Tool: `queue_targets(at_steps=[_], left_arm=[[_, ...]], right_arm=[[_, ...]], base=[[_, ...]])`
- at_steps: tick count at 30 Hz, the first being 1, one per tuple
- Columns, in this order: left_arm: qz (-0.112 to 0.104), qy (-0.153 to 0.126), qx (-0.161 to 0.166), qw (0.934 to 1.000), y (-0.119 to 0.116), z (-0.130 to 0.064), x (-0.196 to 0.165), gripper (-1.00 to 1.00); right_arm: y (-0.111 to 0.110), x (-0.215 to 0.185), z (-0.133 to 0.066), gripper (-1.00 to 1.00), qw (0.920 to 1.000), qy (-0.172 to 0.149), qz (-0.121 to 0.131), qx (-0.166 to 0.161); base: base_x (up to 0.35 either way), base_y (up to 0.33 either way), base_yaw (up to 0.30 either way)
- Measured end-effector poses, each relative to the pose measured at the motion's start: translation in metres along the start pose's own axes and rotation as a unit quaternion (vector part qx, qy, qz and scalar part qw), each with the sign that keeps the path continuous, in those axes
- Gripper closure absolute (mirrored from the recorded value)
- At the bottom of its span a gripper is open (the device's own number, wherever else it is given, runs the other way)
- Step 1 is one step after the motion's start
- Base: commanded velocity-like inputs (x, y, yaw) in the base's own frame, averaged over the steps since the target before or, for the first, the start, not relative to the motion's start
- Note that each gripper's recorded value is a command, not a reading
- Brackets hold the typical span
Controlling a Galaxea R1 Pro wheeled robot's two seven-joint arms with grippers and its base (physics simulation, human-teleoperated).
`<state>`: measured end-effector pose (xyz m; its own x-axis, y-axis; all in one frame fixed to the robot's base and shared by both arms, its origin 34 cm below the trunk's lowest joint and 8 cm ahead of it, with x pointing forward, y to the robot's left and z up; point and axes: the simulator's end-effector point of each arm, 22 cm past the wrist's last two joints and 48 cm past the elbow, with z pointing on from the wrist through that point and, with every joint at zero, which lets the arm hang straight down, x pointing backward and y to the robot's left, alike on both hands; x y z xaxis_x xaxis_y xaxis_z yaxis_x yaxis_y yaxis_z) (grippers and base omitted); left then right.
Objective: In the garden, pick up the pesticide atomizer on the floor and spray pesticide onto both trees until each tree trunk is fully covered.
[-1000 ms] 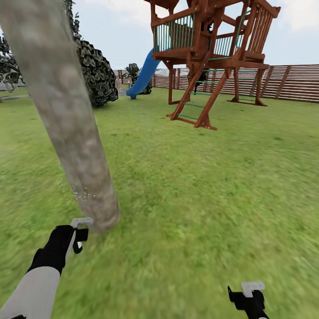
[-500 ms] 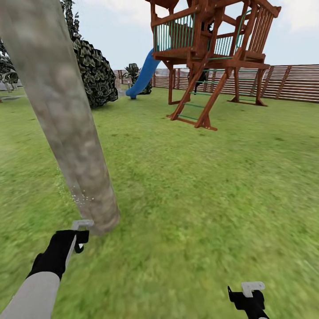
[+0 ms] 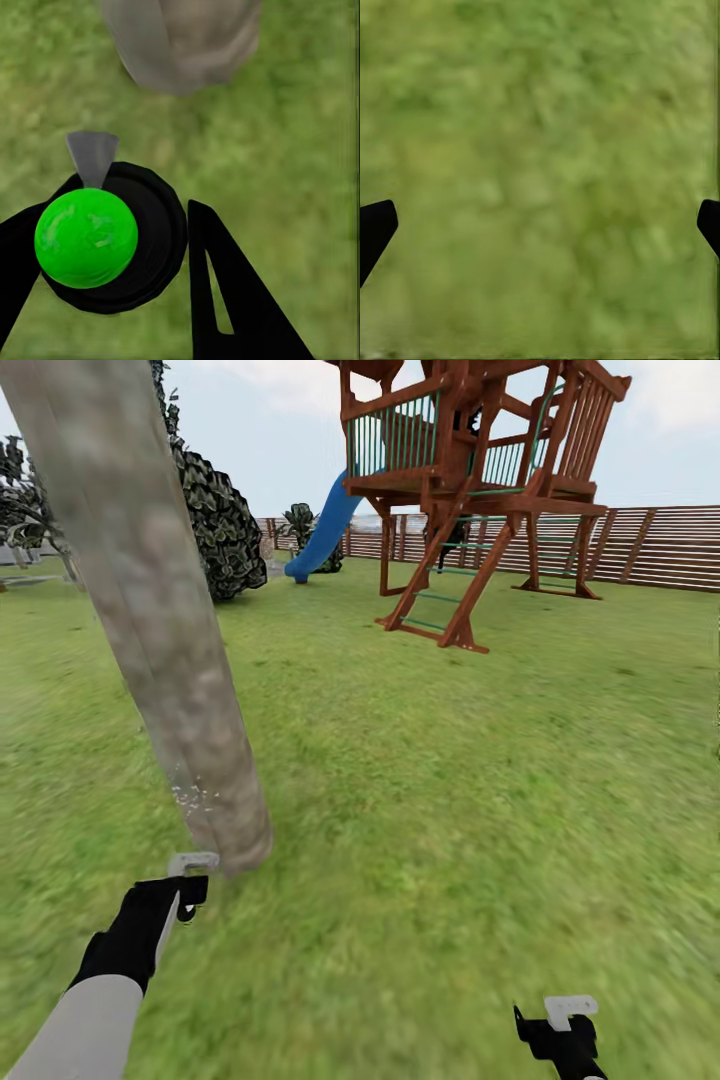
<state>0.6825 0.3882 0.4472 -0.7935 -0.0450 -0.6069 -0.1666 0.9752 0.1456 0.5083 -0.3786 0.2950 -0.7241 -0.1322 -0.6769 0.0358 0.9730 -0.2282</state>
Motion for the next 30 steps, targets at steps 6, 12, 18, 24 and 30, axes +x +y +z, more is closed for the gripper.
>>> queue_targets(at_steps=[6,12,18,24,30], left_arm=[[-0.007,-0.015,-0.003,0.9999,0.005,-0.010,-0.041,1.00],[-0.029,-0.027,-0.004,0.9992,0.017,-0.033,-0.121,1.00],[-0.034,-0.020,0.034,0.9986,0.010,-0.051,-0.160,1.00],[0.039,0.018,0.027,0.9987,-0.006,-0.058,-0.156,1.00],[0.035,0.016,0.026,0.9989,-0.002,-0.058,-0.154,1.00]], right_arm=[[0.001,0.001,0.000,-1.00,1.0000,0.001,0.000,-0.001],[0.003,0.001,0.000,-1.00,1.0000,0.001,0.001,-0.002],[0.003,0.001,0.000,-1.00,1.0000,0.002,0.001,-0.002],[0.003,0.001,0.000,-1.00,1.0000,0.002,0.001,-0.002],[0.001,0.002,0.000,-1.00,1.0000,0.002,0.000,-0.001]], base=[[-0.176,0.000,0.000],[-0.002,0.000,0.101],[0.000,0.000,0.215],[0.047,-0.031,0.006],[0.226,-0.171,0.000]])
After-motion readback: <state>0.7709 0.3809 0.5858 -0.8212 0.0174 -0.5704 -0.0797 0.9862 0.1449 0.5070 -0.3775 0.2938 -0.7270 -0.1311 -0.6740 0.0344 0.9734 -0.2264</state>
